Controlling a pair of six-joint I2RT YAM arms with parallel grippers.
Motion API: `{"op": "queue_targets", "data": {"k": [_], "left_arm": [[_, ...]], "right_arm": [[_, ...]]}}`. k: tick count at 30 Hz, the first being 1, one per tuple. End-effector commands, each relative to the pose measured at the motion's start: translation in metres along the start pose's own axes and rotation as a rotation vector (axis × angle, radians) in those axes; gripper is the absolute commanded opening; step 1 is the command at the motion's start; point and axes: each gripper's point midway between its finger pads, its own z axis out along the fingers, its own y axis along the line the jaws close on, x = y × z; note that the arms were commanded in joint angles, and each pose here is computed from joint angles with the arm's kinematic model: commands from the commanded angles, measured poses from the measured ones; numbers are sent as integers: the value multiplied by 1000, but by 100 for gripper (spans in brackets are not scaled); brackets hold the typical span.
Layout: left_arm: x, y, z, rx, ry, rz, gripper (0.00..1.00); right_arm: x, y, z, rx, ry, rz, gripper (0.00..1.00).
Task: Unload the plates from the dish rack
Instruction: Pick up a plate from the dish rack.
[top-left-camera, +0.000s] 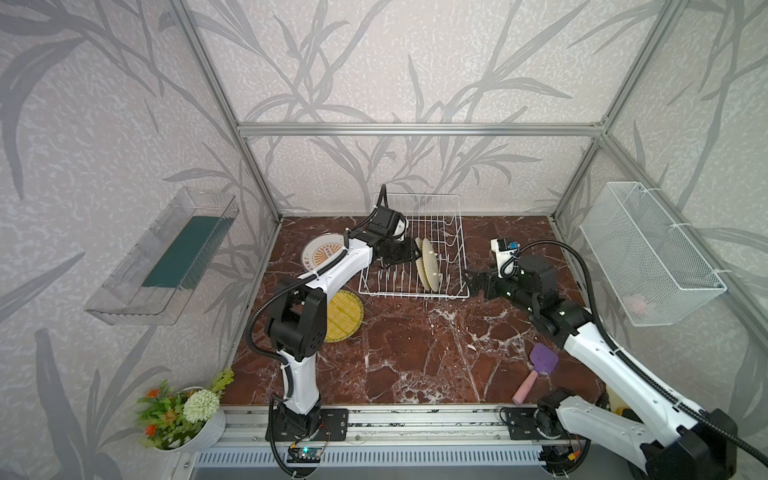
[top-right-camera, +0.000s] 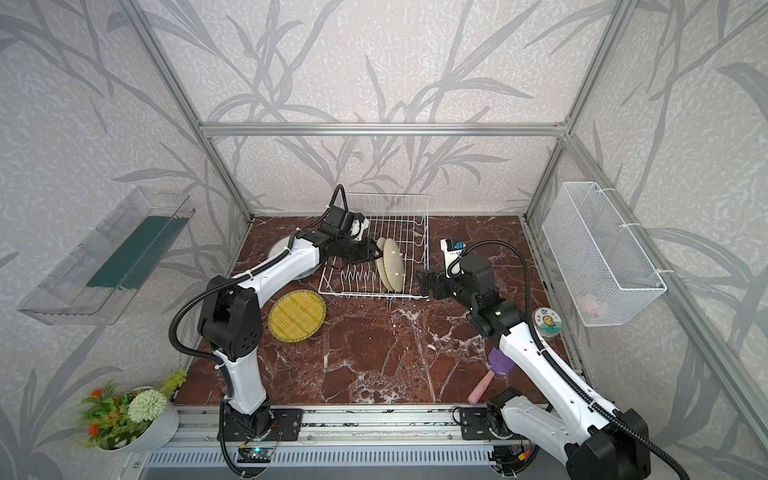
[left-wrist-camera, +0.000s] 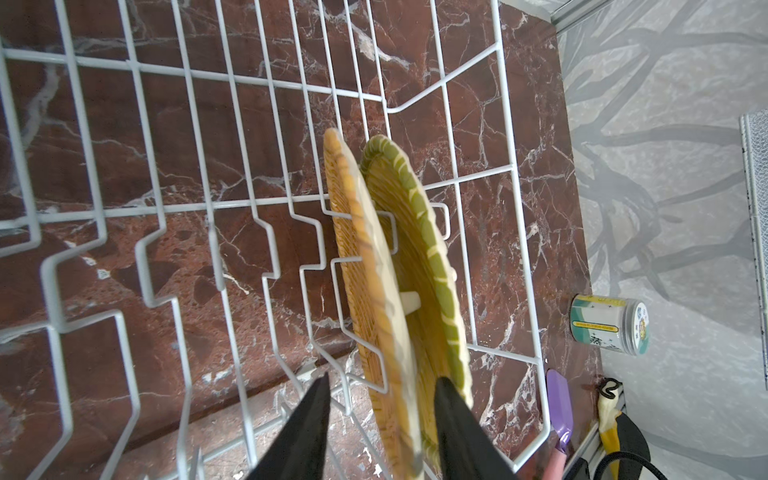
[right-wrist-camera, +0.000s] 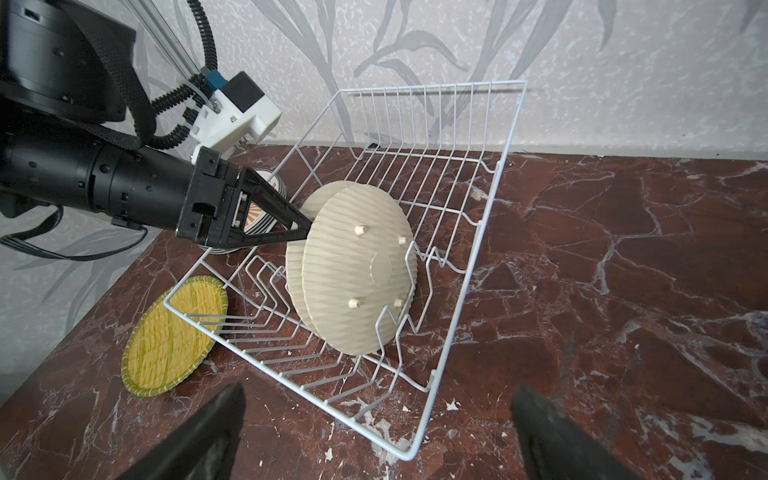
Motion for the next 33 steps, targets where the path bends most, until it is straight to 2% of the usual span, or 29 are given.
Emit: {"op": "queue_targets", "data": {"k": [1,5,24,33], "left_arm": [[-3,-8,4,17,5,5,39],[-4,-11,9,30,11,-4,30],[5,-27,10,33,23,-23,15],[6,-34,7,75,-3,-85,6]], "right_arm": [[-3,-3,-2,8,-13,-8,99],[-1,-4,1,9,-3,-4,99],[-3,-4,-3,7,-11,-6,99],[-5,-3,-2,4,-13,0,99]]}}
